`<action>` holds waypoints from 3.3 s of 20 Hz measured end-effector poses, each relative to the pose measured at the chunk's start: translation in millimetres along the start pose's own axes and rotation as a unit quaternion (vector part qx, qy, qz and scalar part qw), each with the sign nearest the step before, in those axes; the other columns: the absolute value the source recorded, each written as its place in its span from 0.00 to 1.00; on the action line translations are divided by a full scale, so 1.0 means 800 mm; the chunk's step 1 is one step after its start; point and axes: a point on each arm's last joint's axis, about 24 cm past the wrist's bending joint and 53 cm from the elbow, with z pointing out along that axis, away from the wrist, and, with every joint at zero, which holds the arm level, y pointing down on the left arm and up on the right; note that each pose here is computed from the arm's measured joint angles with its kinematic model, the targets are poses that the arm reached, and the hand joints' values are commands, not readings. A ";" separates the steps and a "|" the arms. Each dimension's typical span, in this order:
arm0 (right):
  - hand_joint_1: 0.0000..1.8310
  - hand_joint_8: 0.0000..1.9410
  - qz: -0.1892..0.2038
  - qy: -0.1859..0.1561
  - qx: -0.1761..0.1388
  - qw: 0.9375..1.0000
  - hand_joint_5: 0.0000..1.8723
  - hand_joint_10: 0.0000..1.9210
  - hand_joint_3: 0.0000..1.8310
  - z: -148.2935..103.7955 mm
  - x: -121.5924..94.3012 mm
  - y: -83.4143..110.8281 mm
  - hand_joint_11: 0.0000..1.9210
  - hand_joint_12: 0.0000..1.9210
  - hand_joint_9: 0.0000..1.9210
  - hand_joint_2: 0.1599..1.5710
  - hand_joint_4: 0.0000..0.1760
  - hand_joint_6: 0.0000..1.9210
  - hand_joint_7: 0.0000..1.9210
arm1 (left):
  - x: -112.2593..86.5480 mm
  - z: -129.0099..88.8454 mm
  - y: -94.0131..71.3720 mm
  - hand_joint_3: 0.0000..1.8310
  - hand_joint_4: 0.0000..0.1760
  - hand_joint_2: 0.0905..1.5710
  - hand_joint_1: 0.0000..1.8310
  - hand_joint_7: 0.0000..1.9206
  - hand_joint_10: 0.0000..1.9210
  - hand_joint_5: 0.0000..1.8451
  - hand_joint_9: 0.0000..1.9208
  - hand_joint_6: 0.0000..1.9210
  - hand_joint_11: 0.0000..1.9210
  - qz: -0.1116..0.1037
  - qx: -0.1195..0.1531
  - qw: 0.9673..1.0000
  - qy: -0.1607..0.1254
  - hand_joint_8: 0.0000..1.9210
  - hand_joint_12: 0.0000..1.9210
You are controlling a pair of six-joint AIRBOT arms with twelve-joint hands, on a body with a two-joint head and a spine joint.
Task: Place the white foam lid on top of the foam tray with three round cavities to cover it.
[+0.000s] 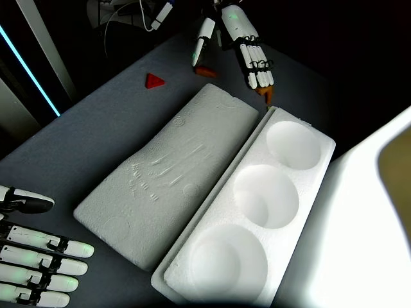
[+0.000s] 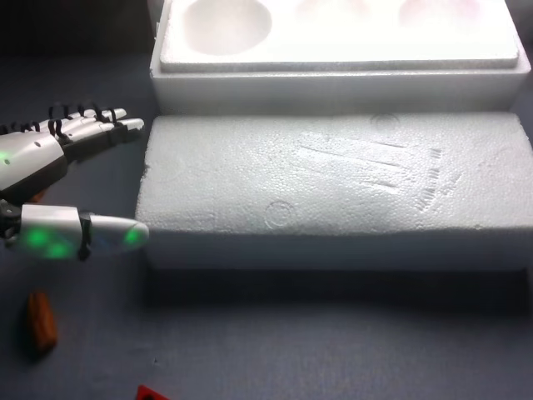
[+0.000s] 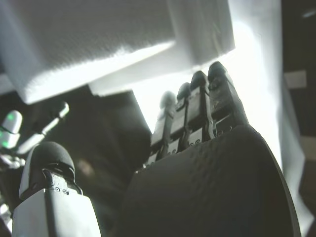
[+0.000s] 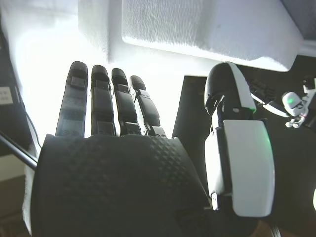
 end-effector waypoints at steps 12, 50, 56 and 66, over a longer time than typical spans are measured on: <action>0.30 0.00 0.013 0.002 0.024 1.000 0.01 0.00 0.00 0.010 0.009 -0.023 0.00 0.20 0.00 0.73 0.00 0.00 0.00 | 0.016 0.005 0.036 0.00 0.00 0.57 0.25 0.00 0.00 0.08 0.00 0.00 0.00 0.003 -0.042 0.999 0.009 0.00 0.00; 0.26 0.00 0.094 0.006 0.014 0.995 0.09 0.16 0.00 0.031 0.048 -0.011 0.00 0.78 0.00 0.74 0.00 0.00 0.05 | 0.045 -0.006 0.033 0.01 0.00 0.62 0.26 0.01 0.00 0.12 0.00 0.00 0.00 -0.072 -0.019 0.997 -0.008 0.00 0.00; 0.21 0.00 0.084 -0.016 -0.014 0.996 0.07 0.13 0.00 -0.009 0.019 0.013 0.00 0.75 0.00 0.73 0.00 0.00 0.03 | 0.037 -0.033 -0.008 0.01 0.05 0.63 0.26 0.00 0.00 0.11 0.00 0.00 0.00 -0.080 0.030 0.996 -0.019 0.00 0.00; 0.27 0.00 0.066 -0.074 -0.064 0.993 0.05 0.04 0.00 -0.003 -0.046 0.046 0.00 0.59 0.00 0.74 0.00 0.01 0.01 | -0.021 -0.012 -0.071 0.01 0.00 0.65 0.22 0.00 0.00 0.11 0.00 0.00 0.00 -0.058 0.111 0.990 -0.063 0.00 0.00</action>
